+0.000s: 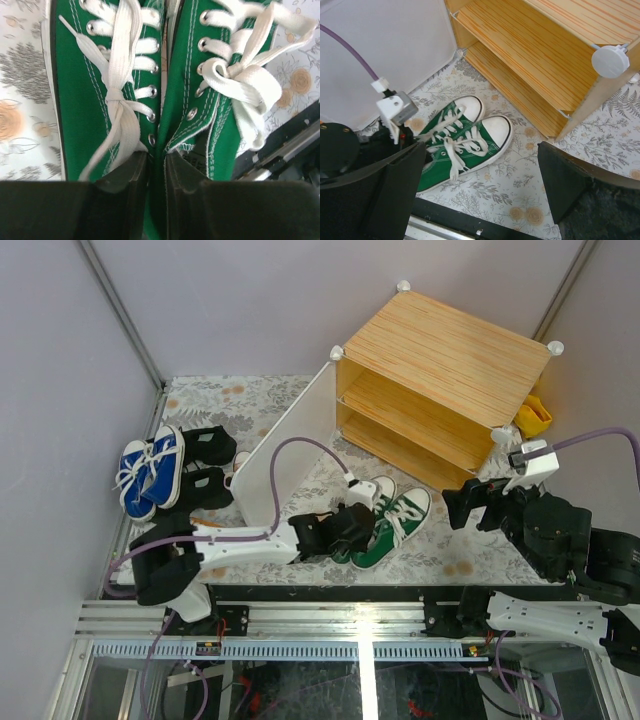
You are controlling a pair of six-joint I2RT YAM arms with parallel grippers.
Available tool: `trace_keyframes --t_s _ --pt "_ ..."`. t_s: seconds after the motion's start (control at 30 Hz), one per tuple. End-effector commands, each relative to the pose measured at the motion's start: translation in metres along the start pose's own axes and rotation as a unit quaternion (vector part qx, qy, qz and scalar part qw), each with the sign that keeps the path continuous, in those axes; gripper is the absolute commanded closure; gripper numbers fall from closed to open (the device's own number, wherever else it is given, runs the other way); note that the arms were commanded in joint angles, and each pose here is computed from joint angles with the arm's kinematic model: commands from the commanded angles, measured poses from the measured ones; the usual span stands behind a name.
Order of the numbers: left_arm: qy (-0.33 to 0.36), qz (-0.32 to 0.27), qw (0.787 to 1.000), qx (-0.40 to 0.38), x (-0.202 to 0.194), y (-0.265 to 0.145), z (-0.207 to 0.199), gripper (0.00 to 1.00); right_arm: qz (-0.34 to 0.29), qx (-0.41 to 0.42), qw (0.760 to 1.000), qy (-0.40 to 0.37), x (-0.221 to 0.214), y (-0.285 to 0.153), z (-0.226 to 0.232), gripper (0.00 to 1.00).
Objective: Place and organize the shoes in the shoe cabinet
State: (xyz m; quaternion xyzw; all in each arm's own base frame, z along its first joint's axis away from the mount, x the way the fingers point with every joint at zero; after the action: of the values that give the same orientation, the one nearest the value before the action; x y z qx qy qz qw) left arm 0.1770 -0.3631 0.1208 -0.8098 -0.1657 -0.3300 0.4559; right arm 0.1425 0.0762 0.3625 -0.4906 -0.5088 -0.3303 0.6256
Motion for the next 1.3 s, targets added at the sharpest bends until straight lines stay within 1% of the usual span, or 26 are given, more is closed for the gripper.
trace_keyframes --t_s 0.0,0.07,0.13,0.17,0.2,0.23,0.37,0.63,0.73,0.97,1.17,1.27 --pt "-0.034 -0.084 0.994 -0.059 0.033 0.021 -0.035 0.74 -0.003 0.009 1.000 0.018 0.000 0.000 0.004 0.00" --pt "-0.026 -0.078 0.995 -0.050 0.027 0.030 -0.032 0.61 -0.002 0.011 1.000 0.018 -0.001 0.000 0.004 0.00" --pt "-0.023 -0.072 0.996 -0.043 0.023 0.034 -0.030 0.41 -0.001 0.013 1.000 0.017 -0.002 0.000 0.004 0.01" --pt "-0.022 -0.067 0.997 -0.043 0.020 0.035 -0.029 0.34 -0.001 0.014 1.000 0.017 -0.003 0.000 0.005 0.01" --pt "-0.023 -0.065 0.997 -0.041 0.019 0.035 -0.027 0.29 0.000 0.014 1.000 0.016 -0.003 0.000 0.005 0.00" --pt "-0.023 -0.061 0.997 -0.039 0.017 0.034 -0.026 0.28 -0.001 0.015 1.000 0.018 -0.003 0.000 0.005 0.00" --pt "-0.023 -0.047 0.998 -0.033 0.010 0.023 -0.016 0.27 -0.004 0.012 1.000 0.020 -0.005 0.000 0.003 0.00" --pt "-0.021 -0.014 0.999 -0.028 -0.007 0.002 -0.004 0.37 -0.008 0.008 1.000 0.024 -0.007 0.001 0.003 0.00" --pt "-0.017 0.001 1.000 -0.004 -0.017 -0.001 0.004 0.39 -0.006 0.010 1.000 0.023 -0.007 0.002 0.004 0.01" --pt "-0.009 0.030 0.999 0.036 -0.036 0.005 0.021 0.39 -0.005 0.010 1.000 0.028 -0.010 0.003 0.005 0.01" --pt "0.006 0.034 0.999 0.025 -0.037 0.014 0.014 0.39 -0.005 0.011 1.000 0.028 -0.012 0.005 0.006 0.00" --pt "0.010 0.046 0.999 0.022 -0.042 0.019 0.012 0.39 -0.004 0.010 1.000 0.027 -0.012 0.005 0.006 0.01"
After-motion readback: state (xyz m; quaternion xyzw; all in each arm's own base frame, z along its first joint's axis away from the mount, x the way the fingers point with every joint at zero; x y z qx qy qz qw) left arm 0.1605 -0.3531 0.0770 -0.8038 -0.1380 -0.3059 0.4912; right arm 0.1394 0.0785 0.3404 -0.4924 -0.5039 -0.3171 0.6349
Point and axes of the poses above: each gripper's point midway between its finger pads, its own y axis out along the fingers, its own z axis along the line the jaws close on, x = y × z, the point moved 2 cm from there along -y, back along the fingers, and after that the axes turned 6 degrees about -y, right-handed, at the moved point
